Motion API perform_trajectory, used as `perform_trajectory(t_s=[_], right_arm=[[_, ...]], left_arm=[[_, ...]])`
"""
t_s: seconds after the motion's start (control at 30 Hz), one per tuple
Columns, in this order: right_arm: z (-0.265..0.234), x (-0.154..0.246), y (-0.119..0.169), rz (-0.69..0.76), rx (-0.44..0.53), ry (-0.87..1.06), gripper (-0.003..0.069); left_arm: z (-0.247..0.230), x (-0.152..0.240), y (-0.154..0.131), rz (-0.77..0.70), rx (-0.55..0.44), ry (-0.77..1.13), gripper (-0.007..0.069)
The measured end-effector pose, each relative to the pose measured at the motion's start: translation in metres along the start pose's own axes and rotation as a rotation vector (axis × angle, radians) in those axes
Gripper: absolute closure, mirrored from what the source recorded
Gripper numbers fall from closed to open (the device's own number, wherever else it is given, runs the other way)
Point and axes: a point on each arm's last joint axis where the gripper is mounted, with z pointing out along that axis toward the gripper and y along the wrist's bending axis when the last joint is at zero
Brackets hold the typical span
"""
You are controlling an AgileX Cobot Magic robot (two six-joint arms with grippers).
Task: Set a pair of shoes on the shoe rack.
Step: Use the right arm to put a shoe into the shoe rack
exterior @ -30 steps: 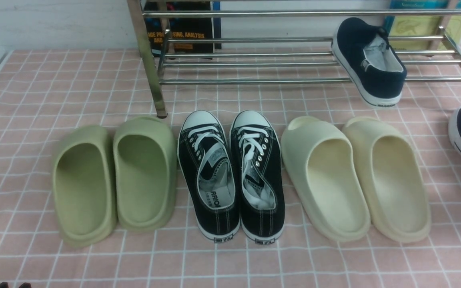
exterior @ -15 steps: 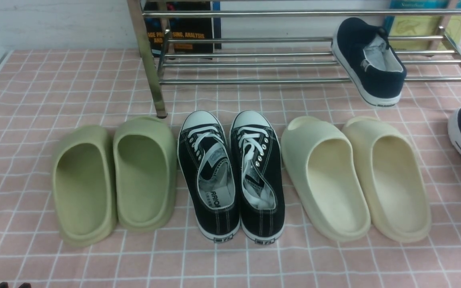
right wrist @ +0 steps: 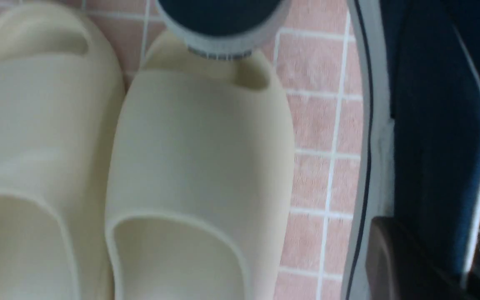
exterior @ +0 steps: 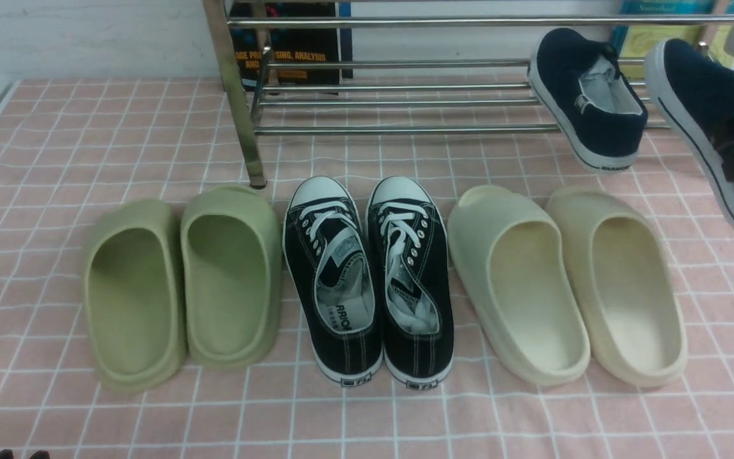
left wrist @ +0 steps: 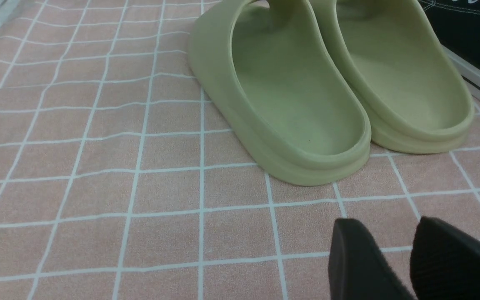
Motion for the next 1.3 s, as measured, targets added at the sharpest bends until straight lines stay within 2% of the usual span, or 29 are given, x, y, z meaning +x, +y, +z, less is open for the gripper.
perform_trajectory(t_s=[0.5,0.7,1.07,1.13,1.23,1.27,1.3], right_arm=[[0.064,-0.075,-0.019,-0.029,0.0,-0.057,0.065],[0.085,-0.083,-0.021,-0.027,-0.026,-0.028,0.065],[0.092,-0.083,-0.02,-0.043,-0.041,-0.02,0.0642],[0.094,-0.083,-0.018,-0.056,-0.042,-0.02,0.0627],[0.093,-0.085,-0.018,-0.063,-0.04,-0.042,0.0543],[0.093,-0.085,-0.018,-0.062,-0.04,-0.043,0.0536],[0.093,-0.086,-0.018,-0.066,-0.04,-0.045,0.048]], left_arm=[[0.0,0.0,0.0,0.0,0.0,0.0,0.0387],[0.0,0.0,0.0,0.0,0.0,0.0,0.0386],[0.0,0.0,0.0,0.0,0.0,0.0,0.0386],[0.0,0.0,0.0,0.0,0.0,0.0,0.0386],[0.0,0.0,0.0,0.0,0.0,0.0,0.0386],[0.0,0.0,0.0,0.0,0.0,0.0,0.0386],[0.0,0.0,0.0,0.0,0.0,0.0,0.0386]])
